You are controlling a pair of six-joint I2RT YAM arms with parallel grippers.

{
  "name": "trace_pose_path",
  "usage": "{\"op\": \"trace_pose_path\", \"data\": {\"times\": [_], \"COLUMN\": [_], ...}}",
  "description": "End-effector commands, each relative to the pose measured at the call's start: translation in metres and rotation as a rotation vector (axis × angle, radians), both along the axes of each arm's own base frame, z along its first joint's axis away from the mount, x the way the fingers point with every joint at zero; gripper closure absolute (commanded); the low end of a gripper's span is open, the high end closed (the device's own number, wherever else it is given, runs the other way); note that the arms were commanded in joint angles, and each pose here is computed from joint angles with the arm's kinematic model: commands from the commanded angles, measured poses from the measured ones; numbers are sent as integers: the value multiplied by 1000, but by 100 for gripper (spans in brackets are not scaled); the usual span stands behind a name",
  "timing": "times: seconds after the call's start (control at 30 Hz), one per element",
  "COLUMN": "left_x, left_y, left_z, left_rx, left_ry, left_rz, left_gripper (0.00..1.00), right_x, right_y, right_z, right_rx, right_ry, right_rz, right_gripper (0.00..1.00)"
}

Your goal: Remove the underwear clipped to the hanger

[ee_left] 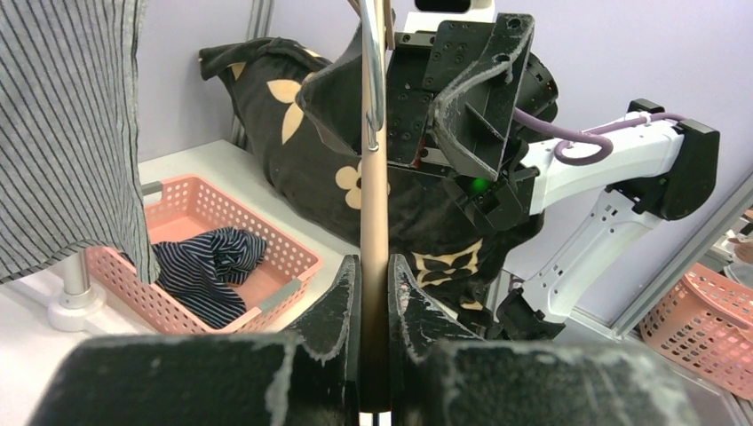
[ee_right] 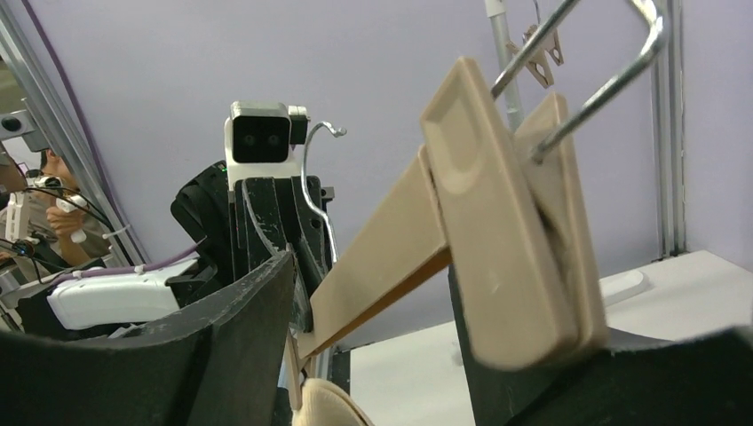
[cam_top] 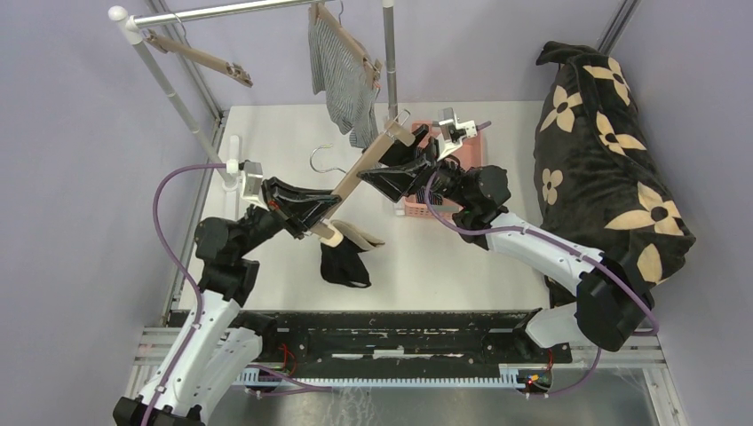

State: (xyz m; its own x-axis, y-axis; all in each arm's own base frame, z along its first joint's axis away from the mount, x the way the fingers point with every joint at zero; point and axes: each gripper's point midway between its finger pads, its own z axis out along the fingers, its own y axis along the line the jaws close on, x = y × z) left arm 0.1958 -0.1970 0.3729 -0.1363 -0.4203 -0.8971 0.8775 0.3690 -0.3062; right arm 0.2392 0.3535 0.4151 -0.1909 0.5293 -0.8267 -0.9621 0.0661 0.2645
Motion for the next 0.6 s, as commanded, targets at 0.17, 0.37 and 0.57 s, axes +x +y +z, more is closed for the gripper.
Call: {"op": "trace_pose_path", "data": {"times": [0.17,0.37,0.57], "left_x": [-6,-3,0], "left_y": [-8,-7,-9], "left_z": [31,39,42], "left_rx": [-68,-130,-176], "left_ry": [-89,-91,-80], "left_rz": [-21,-10,-19], "left_gripper": [97,97,97], "right_x": [-13,-13,-13], "right_y": [-1,2,1], "right_z": [45,41,39], "right_rx": [55,30,13], "right_ry": [-119,-106,-102], "right_rz": [2,5,-8], "right_gripper": [43,63,62]}}
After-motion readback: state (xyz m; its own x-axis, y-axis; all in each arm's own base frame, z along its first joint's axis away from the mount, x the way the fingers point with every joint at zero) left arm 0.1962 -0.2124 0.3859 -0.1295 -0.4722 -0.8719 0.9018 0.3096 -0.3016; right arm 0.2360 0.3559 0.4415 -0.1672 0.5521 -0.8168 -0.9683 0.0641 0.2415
